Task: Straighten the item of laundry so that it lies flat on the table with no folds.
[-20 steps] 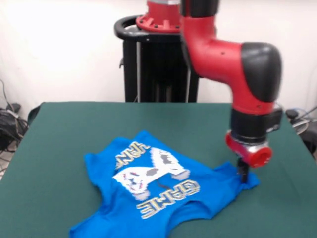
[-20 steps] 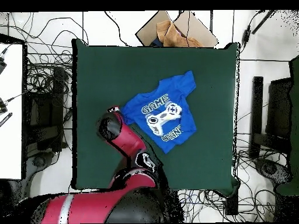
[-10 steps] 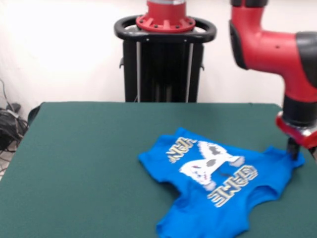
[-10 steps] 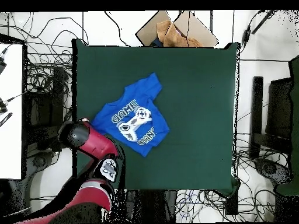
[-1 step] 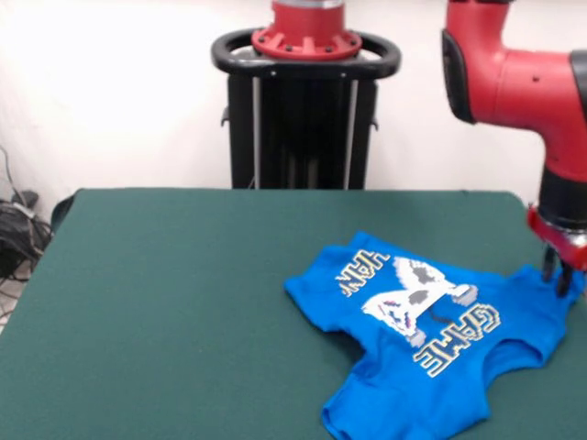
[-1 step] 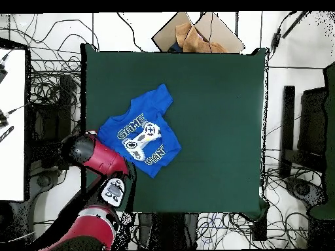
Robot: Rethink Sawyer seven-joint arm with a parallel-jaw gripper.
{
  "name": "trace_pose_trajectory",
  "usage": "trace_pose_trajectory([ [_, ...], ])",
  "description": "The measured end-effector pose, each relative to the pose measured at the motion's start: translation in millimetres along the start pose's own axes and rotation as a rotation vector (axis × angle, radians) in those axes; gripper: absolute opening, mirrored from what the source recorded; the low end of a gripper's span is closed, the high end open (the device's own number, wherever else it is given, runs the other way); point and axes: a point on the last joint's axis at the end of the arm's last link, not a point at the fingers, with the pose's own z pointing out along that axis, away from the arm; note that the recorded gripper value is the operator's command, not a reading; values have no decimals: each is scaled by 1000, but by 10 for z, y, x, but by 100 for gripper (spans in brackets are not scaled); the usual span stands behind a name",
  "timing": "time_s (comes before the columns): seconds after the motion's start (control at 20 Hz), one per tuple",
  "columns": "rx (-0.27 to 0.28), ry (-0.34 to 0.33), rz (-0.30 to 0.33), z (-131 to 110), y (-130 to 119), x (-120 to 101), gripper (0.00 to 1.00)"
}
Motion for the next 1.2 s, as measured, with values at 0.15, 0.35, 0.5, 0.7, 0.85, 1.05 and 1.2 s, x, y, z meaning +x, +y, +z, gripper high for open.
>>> trace_pose_trajectory([
  [0.15, -1, -23, 7, -38, 2, -119, 100],
  [0.35, 37, -24, -20, -271, -16, -313, 100],
  [0.5, 104, 46, -46, -606, -53, -376, 100],
  [0.7, 161, 139, -45, -1084, -50, -550, 100],
  [0.85, 161, 148, -33, -1320, -16, -784, 100],
  [1.05, 122, 75, -9, -1446, 37, -1277, 100],
  [1.2, 74, -48, 6, -1348, 43, -1811, 100],
])
